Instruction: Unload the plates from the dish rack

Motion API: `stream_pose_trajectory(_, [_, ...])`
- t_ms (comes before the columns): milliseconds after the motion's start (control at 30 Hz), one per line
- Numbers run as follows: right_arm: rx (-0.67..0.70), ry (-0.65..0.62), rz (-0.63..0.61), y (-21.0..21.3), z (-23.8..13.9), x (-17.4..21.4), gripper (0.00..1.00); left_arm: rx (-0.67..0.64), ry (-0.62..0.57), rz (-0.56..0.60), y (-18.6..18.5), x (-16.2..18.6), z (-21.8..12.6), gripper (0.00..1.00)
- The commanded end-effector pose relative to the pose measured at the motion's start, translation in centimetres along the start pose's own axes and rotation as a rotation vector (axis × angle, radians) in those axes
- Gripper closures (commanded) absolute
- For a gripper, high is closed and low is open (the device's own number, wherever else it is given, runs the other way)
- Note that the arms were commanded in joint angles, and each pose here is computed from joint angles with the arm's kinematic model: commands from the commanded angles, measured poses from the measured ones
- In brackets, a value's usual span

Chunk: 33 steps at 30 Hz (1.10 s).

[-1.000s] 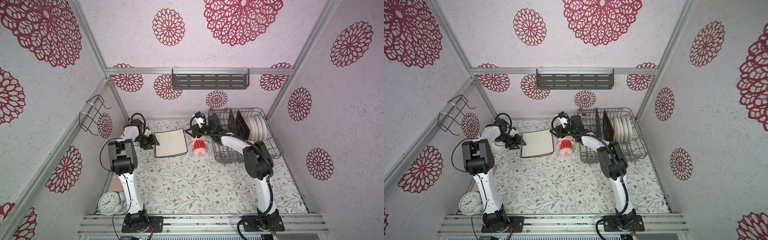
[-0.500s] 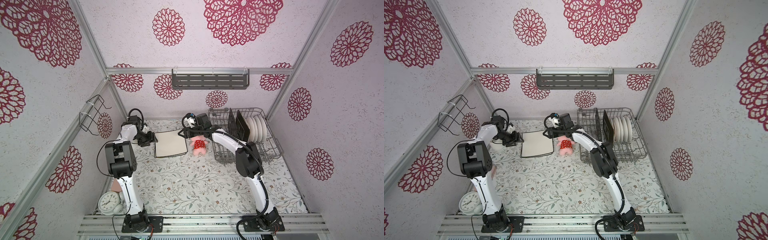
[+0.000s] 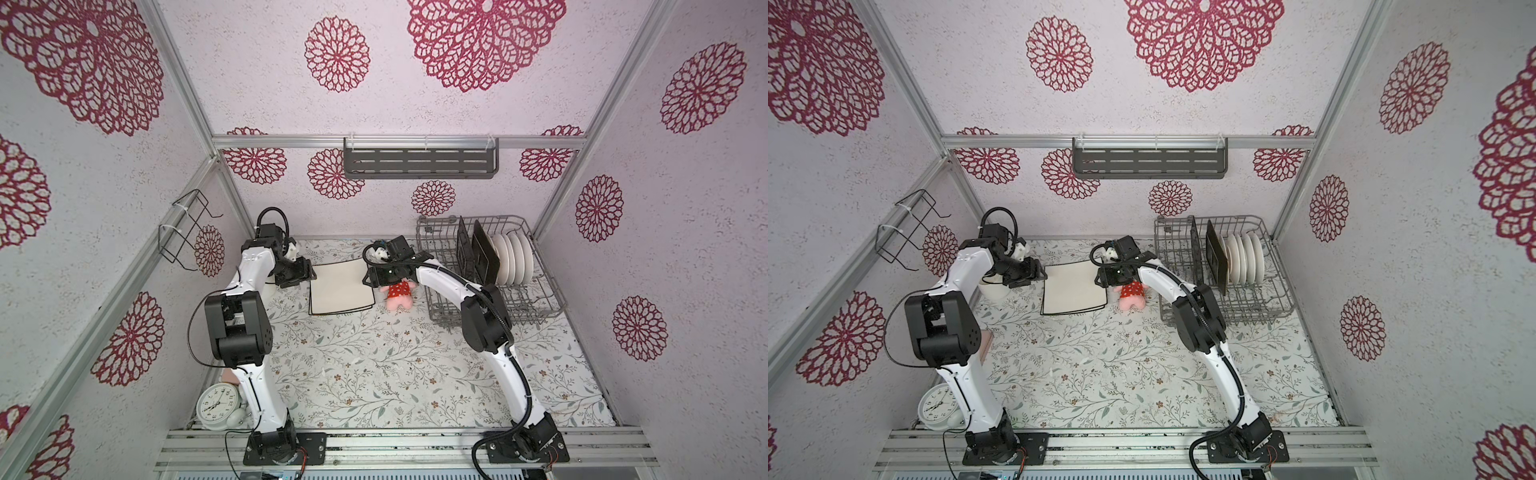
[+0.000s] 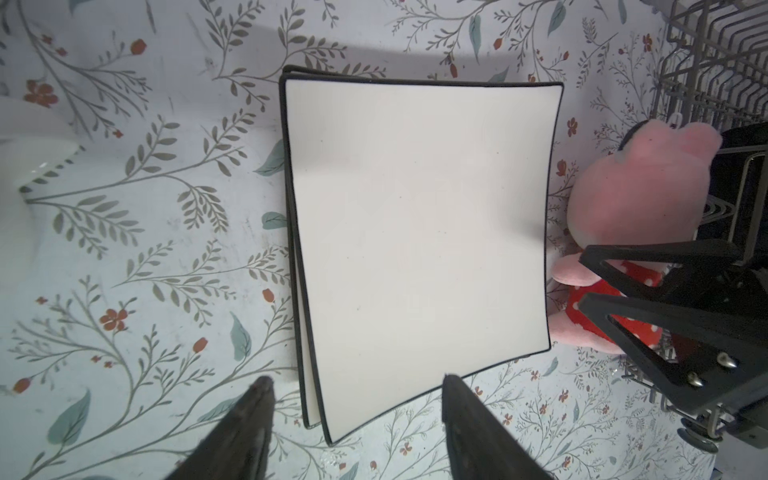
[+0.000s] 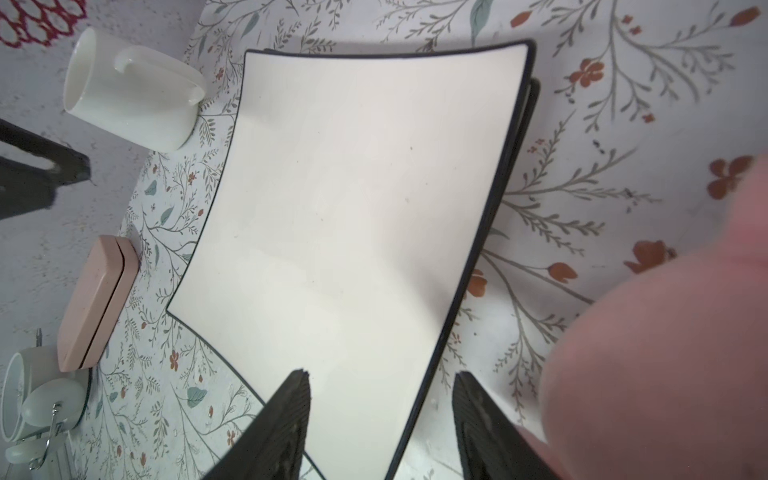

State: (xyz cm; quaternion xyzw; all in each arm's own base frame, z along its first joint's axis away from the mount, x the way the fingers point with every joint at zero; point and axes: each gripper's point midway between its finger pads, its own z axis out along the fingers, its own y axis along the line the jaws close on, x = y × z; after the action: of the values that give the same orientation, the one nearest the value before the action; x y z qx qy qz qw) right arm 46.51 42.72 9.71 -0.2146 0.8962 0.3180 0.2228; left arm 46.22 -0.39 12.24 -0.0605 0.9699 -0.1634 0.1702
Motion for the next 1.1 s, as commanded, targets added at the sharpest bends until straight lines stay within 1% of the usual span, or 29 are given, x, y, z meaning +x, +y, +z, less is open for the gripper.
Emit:
stream_pose_trajectory(0, [0.03, -0.002, 0.0, 0.6, -0.5, -0.3, 0.42, 0.003, -0.054, 0.059, -1.3, -0.5, -2.2, 0.33])
stream_pose_trajectory(300, [0.062, 0.051, 0.013, 0.2, 1.0, 1.6, 0.42, 0.024, -0.09, 0.078, -2.6, -0.7, -3.9, 0.33])
stream_pose_trajectory(533, [0.064, 0.056, 0.02, 0.4, 1.2, 1.8, 0.43, 0.027, -0.117, 0.092, -3.2, -0.8, -5.0, 0.33])
stream_pose_trajectory(767, [0.037, 0.07, 0.011, 1.5, 1.3, 2.3, 0.48, 0.03, -0.13, 0.099, -3.4, -0.8, -5.5, 0.33])
stream_pose_trajectory(900, [0.036, 0.082, 0.002, 1.8, 1.3, 2.7, 0.53, 0.033, -0.145, 0.101, -3.4, -1.0, -5.9, 0.32])
stream_pose_trajectory(1067, [0.037, 0.099, -0.005, 2.0, 1.3, 3.1, 0.57, 0.034, -0.143, 0.097, -3.3, -0.9, -5.9, 0.32])
